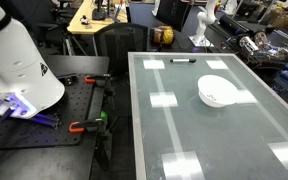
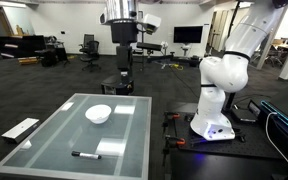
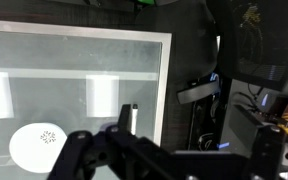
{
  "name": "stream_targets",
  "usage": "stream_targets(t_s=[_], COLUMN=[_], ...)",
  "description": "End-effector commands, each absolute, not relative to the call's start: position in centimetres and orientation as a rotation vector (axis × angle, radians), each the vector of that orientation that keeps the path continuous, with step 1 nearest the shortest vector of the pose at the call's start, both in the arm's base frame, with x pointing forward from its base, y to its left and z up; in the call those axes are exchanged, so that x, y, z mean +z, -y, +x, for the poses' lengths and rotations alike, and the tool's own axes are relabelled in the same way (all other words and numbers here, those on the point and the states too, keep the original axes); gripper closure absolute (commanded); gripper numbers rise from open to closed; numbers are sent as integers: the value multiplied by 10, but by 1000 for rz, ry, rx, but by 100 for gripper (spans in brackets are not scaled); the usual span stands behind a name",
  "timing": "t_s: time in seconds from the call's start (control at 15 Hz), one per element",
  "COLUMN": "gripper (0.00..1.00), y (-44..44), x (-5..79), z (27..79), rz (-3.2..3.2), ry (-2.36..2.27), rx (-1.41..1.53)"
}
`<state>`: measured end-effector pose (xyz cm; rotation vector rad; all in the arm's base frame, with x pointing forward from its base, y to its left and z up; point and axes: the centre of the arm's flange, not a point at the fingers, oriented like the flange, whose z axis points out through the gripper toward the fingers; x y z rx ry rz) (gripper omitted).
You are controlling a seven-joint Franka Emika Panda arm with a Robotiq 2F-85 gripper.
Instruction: Put the marker in the bowl
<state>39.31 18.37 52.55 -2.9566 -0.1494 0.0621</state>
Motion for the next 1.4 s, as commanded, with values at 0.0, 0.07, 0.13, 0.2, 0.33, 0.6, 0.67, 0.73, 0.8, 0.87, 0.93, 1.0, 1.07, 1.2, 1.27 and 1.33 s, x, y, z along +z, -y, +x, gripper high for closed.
stream_targets(t_s=[0.0,0.07,0.13,0.2,0.33,0.6,0.67,0.73,0.8,0.87,0.93,1.0,1.07,1.2,1.27,1.33], gripper=[0,0,0,0,0,0,0,0,0,0,0,0,0,0,0,0], y=[-211,-218,-224,-230,-239,-248,-247,-247,-247,-245,-244,-243,-240,-233,-231,-230], x=[489,475,462,449,424,383,372,362,351,341,331,321,312,314,306,301], z=[439,448,455,463,475,493,498,502,507,511,515,518,521,510,513,515], rz=[-2978,-2985,-2988,-2998,-3024,-3088,-3103,-3113,-3121,-3127,-3128,-3128,-3126,-3120,-3118,-3118], ry=[34,10,-16,-40,-87,-151,-162,-161,-160,-152,-154,-168,-181,-147,-154,-160], rx=[36,22,14,2,-17,-24,-15,-6,4,9,12,1,-1,30,37,44])
